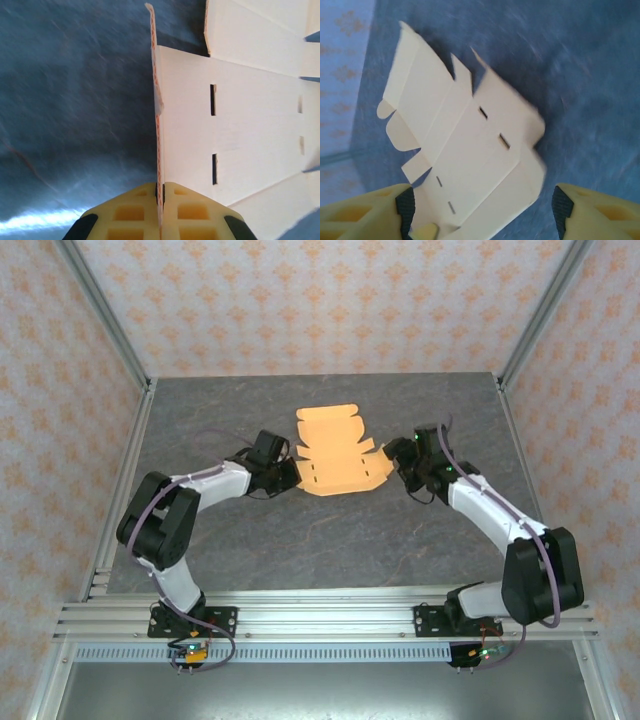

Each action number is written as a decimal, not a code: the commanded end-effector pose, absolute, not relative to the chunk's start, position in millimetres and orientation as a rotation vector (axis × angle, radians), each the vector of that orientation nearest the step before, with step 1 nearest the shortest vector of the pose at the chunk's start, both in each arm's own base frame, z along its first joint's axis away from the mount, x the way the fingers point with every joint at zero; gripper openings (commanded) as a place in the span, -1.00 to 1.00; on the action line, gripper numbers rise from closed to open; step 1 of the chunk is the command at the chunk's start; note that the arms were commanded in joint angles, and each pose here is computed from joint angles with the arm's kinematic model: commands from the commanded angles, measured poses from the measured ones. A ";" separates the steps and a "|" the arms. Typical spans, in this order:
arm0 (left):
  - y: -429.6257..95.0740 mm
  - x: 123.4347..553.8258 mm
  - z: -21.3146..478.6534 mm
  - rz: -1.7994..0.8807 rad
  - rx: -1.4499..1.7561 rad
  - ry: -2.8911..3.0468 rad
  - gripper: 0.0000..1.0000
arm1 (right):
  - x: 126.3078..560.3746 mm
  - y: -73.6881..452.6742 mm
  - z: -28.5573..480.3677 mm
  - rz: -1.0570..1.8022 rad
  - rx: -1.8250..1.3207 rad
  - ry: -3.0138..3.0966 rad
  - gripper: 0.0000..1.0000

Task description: Fold the paper box

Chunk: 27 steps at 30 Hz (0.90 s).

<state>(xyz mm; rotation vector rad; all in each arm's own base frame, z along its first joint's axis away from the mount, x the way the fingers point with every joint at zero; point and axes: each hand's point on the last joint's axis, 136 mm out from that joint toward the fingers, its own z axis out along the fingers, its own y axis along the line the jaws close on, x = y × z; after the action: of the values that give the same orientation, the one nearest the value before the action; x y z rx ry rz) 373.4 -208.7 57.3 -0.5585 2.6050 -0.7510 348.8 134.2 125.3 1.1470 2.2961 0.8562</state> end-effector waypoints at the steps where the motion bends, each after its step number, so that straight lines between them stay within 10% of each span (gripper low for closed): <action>1: -228.8 388.8 88.0 -0.881 -0.738 2.418 -1.00 | 338.0 158.7 109.8 1.062 1.565 2.174 0.47; 16: -252.8 387.7 87.4 -0.997 -0.893 2.332 -1.00 | 351.8 206.7 84.4 1.198 1.626 2.184 0.33; 21: -259.9 384.5 90.4 -1.032 -0.868 2.346 -1.00 | 368.0 198.8 70.1 1.201 1.637 2.109 -0.53; 27: -261.4 376.1 94.7 -1.072 -0.873 2.352 -0.75 | 393.0 210.6 71.2 1.253 1.478 2.156 -1.00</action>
<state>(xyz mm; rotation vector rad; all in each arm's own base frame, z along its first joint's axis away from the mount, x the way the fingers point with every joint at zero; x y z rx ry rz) 383.3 -253.6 84.4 -0.8936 2.3567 -1.0124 369.8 208.7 56.4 1.6060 2.1977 1.2127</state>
